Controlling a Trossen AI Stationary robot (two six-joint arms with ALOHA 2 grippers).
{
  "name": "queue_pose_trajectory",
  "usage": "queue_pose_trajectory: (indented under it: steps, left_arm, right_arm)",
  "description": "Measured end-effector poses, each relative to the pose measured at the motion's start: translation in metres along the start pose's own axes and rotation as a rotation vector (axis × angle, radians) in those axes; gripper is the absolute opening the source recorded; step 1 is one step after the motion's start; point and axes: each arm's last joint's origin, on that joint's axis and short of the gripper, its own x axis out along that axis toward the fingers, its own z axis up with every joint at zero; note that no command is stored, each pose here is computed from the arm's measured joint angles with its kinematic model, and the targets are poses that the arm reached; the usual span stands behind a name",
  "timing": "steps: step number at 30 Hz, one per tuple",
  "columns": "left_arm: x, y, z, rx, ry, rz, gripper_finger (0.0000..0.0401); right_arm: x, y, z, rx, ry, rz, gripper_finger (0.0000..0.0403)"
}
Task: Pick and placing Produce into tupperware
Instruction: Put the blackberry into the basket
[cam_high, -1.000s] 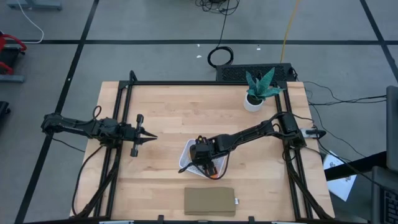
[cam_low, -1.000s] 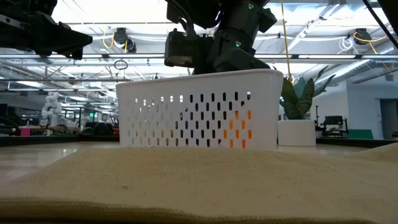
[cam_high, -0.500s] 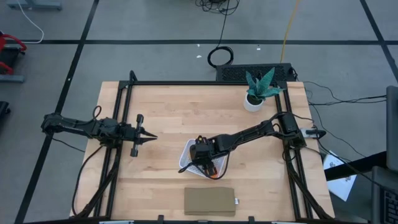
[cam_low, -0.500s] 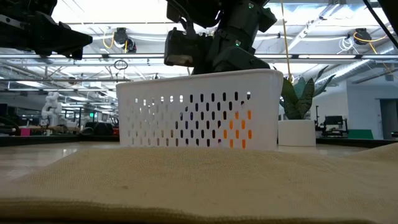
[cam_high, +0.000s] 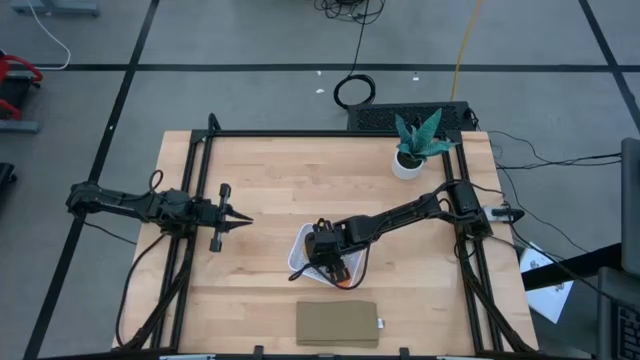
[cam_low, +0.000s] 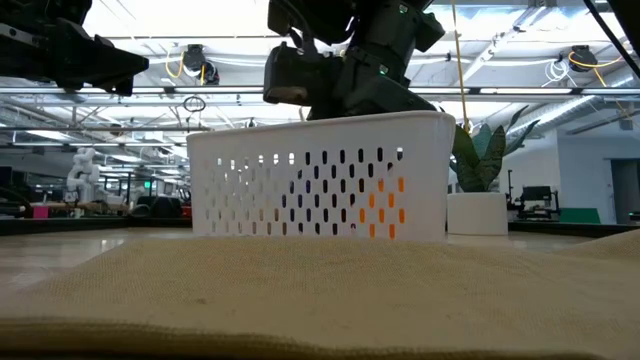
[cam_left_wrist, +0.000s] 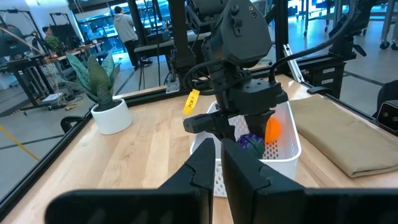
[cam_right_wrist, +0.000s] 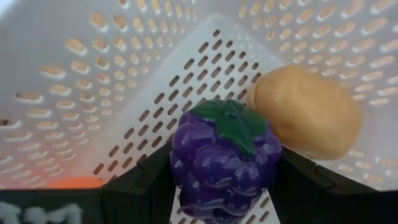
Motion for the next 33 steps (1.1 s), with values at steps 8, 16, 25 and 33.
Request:
queue_pose_trajectory:
  steps: [8,16,25,33]
  left_arm:
    - [0.0,0.0,-0.0001,0.0,0.0,0.0,0.0031]
    - [0.0,0.0,0.0,0.0,0.0,0.0,0.0031]
    - [0.0,0.0,-0.0001,0.005,0.0,0.0,0.0031]
    - [0.0,0.0,-0.0001,0.014,0.0,0.0,0.0031]
  right_arm:
    - [-0.0002,0.0036,-0.0041,-0.072,0.048,0.011,0.0196]
    - [-0.0002,0.004,-0.0049,-0.104,0.056,0.014,0.0196]
    - [-0.0004,0.004,-0.0046,-0.108,0.054,0.014,0.0196]
    - [-0.0004,0.0039,-0.0046,-0.108,0.053,0.013,0.0196]
